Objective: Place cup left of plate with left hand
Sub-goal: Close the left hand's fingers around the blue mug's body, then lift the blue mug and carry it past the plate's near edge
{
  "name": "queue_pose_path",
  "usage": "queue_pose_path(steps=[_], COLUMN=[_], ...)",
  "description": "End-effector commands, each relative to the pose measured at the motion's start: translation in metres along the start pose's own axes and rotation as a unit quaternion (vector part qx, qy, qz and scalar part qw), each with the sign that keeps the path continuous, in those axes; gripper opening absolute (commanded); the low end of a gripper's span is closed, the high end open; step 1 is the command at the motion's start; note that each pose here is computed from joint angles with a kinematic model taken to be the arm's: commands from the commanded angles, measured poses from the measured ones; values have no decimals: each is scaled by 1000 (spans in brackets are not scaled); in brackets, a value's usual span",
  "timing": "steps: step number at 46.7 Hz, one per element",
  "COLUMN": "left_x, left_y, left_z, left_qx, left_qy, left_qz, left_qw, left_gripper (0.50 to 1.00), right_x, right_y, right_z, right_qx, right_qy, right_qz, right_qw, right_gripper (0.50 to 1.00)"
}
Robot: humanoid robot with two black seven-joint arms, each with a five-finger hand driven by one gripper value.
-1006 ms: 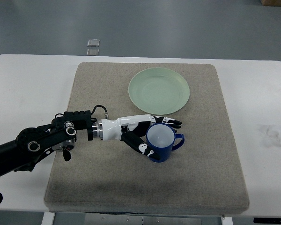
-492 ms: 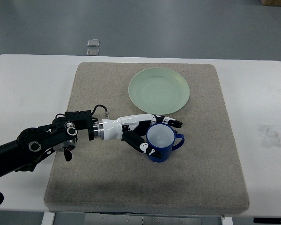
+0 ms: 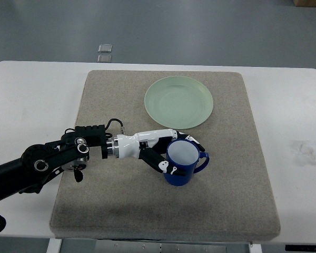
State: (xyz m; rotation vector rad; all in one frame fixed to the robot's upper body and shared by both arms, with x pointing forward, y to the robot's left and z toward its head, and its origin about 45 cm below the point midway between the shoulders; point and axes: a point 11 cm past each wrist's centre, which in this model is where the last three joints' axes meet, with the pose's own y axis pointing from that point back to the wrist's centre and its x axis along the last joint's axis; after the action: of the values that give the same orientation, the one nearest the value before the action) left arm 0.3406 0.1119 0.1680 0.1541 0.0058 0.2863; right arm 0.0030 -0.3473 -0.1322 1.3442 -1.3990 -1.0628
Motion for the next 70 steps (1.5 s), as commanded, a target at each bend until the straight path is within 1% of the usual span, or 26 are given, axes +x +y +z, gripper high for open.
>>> queue_pose_path(steps=[1,6,12,20,26,38,45,47,52,60,63,70], left_x=[1,2,5,9,12,40,64,74,84,105,111,123], left_y=[0,0,0,1,2,15,34,42,59,87,96,113], left_z=[1,3,5,6,6,22,26,27,19,20,14,6], left_qx=[-2,-6,-11,-13,-18,-44,-47,-49,-55,-58,-52,-58], left_qy=[0,0,0,-3,-5,-20,-28,-32,-20,-22,-18,5], left_qz=[2,4,14,29,43,111,164,189,228,279,301,341], left_qw=[1000,1000,1000,999,999,993,985,980,972,958,952,938], left_gripper=[593,585,553,551,523,523,523,523,523,523,523,523], right_x=[0,0,0,0,0,0,0,0,0,0,0,0], right_y=[0,0,0,0,0,0,0,0,0,0,0,0], right_z=[0,0,0,0,0,0,0,0,0,0,0,0], right_qx=[0,0,0,0,0,0,0,0,0,0,0,0], right_qy=[0,0,0,0,0,0,0,0,0,0,0,0], right_qz=[0,0,0,0,0,0,0,0,0,0,0,0], right_qw=[1000,1000,1000,1000,1000,1000,1000,1000,1000,1000,1000,1000], right_gripper=[932,932,932,932,932,932,932,932,932,932,932,932])
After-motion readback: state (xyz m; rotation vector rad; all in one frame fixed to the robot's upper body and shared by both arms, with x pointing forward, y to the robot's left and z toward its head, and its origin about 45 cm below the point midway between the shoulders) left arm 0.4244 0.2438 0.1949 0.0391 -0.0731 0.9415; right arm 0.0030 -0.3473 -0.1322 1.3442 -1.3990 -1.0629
